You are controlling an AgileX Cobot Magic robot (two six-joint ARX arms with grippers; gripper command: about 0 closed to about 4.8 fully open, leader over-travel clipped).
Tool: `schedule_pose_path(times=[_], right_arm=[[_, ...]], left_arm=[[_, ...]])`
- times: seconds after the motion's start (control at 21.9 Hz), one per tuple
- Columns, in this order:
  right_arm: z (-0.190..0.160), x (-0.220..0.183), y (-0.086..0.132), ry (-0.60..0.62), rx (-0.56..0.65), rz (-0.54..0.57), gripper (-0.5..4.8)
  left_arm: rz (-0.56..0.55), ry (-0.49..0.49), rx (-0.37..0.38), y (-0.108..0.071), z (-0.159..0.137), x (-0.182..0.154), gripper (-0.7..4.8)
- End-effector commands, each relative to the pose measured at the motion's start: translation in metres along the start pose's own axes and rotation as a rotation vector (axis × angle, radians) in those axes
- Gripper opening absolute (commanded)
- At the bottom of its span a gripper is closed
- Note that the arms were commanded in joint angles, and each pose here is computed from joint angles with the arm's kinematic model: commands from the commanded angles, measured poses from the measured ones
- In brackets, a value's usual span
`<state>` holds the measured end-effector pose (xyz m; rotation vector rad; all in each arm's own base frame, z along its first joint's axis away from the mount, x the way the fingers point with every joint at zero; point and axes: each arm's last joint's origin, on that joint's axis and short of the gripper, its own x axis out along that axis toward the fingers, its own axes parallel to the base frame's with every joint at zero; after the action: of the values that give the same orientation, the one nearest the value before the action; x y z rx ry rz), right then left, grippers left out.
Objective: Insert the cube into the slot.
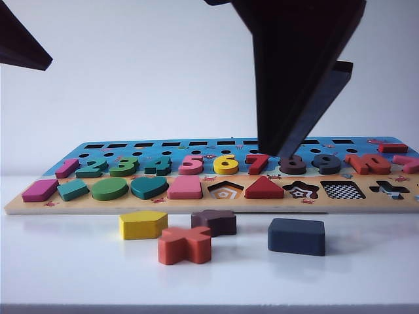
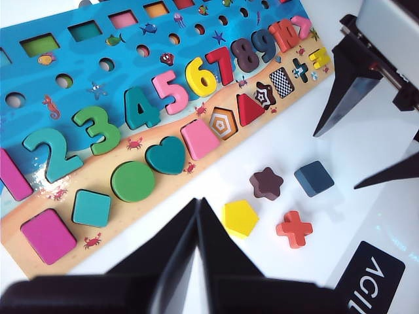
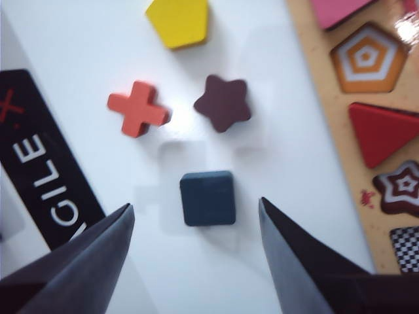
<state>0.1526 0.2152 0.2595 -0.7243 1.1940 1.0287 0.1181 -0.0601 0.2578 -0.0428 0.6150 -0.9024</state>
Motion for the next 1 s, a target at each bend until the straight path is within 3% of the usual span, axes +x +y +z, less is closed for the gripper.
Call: schedule_pose_path(times=[0.05,1.0], right_arm=[[-0.003,0.002,0.001,0.015,-0.031,0.015,3.70],[-0.001,0.044,-0.005,0.118,-0.031,0.007,3.75]], left_arm=[[0.001,-0.015,0.013,0.000,0.002,0.000,0.10],[0.001,-0.015,0.014,0.000,0.002,0.000,0.10]])
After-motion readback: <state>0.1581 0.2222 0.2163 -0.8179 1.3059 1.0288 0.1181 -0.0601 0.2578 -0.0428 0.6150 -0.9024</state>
